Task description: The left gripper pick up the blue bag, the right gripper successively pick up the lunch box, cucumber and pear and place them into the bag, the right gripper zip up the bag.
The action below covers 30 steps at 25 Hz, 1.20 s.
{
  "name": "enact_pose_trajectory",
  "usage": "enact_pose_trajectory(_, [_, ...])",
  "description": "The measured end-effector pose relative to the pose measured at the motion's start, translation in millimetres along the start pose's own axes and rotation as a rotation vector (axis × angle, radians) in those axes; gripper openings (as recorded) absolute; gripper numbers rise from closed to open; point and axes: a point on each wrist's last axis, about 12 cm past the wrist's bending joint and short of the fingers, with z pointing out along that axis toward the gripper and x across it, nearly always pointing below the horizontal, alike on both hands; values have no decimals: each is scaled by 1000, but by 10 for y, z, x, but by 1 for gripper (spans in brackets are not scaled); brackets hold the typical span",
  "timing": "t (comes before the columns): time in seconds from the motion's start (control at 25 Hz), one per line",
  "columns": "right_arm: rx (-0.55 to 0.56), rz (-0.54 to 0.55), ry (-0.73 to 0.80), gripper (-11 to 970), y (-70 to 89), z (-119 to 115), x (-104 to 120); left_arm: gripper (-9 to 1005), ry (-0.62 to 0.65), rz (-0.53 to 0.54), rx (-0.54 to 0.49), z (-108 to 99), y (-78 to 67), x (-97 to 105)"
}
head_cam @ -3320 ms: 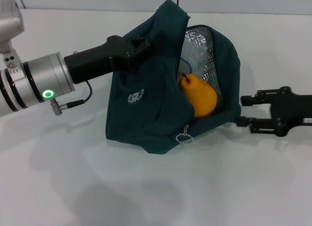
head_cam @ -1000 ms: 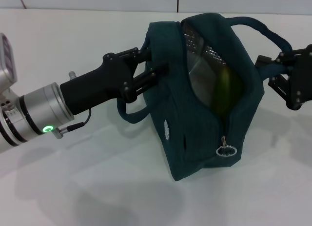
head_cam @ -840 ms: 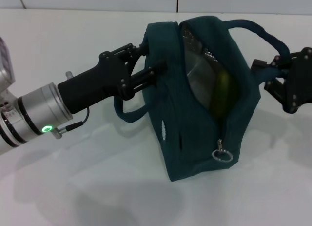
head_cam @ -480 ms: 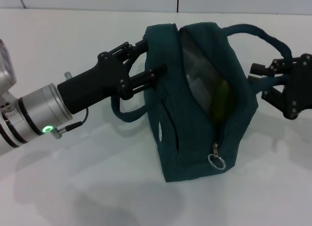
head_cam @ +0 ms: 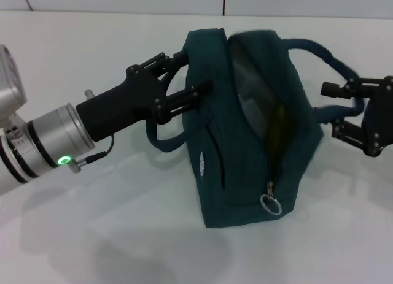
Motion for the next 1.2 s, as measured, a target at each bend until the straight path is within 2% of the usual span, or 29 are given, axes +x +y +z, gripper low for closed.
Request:
enact_pose_trajectory(0.36, [-71,59,140,612,-84,-57,-66,758,0,-2,10,40,-2,-5])
enact_pose_trajectory(0.52, [-65,54,113,647,-81,-118,-109,757,1,-4,12,46,-4,-4])
enact_pose_trajectory(0.68, [-27,43,22,683,-75,-321,-205,757,0,-3,12,47,-4,-5])
enact_pose_trajectory(0.84, [-33,24,-44,709,-30,-425,-256,756,-2,-3,13,50,-3,-9])
enact_pose_trajectory(1.04, [-171,43,-29,708,86,-441,-263,756,-5,-4,17,54,-10,-10])
enact_pose_trajectory(1.2, [-318,90,48,707,174,-321,-213,755,-10,-5,17,61,-13,-14])
